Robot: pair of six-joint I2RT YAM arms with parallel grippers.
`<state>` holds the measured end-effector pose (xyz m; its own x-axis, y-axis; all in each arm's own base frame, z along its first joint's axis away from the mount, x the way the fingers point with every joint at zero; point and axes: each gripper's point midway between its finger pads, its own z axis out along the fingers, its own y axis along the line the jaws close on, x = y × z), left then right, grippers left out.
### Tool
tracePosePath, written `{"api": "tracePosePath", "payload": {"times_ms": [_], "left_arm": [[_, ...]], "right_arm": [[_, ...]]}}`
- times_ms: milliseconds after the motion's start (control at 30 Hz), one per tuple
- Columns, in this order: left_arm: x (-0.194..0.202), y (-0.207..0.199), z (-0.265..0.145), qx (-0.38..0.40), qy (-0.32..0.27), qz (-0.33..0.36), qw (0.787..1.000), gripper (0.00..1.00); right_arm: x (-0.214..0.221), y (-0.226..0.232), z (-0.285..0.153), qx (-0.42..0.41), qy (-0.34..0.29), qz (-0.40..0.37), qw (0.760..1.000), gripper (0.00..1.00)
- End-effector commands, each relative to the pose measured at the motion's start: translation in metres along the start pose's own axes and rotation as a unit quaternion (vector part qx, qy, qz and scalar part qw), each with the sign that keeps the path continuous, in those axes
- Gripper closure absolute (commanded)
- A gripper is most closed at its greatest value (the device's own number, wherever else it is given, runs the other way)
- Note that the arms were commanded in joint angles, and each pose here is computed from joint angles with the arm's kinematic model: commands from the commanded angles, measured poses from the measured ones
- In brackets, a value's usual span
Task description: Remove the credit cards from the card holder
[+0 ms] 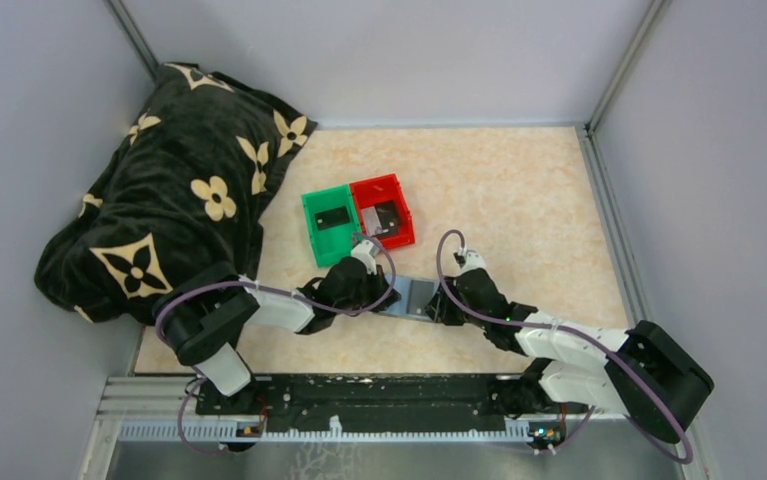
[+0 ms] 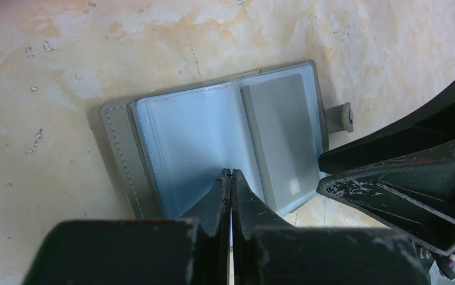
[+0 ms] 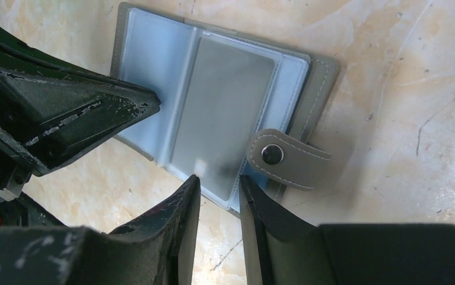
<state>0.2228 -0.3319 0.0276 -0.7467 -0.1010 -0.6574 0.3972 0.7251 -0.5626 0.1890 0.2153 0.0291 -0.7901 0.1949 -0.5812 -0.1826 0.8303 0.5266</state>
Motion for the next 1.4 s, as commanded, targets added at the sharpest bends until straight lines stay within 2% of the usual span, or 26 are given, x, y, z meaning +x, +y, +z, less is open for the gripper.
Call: {"api": "tracePosePath", "payload": {"times_ms": [0,400,1367], "left_arm": [[0.020,0.014,-0.003,-0.018,0.029,0.001,0.999,1.00],[0.022,0.015,-0.001,-0.018,0.032,0.002,0.999,1.00],[0.028,0.017,0.000,-0.019,0.040,-0.001,0.999,1.00]], "right_arm": [[-0.022,0.027,0.003,-0.044,-0.032,0.002,0.999,0.68],[-0.046,0.058,-0.007,-0.097,-0.060,0.003,0.994,0.68],[-0.059,0.096,0.010,-0.147,-0.048,-0.016,0.988,0.69]]}}
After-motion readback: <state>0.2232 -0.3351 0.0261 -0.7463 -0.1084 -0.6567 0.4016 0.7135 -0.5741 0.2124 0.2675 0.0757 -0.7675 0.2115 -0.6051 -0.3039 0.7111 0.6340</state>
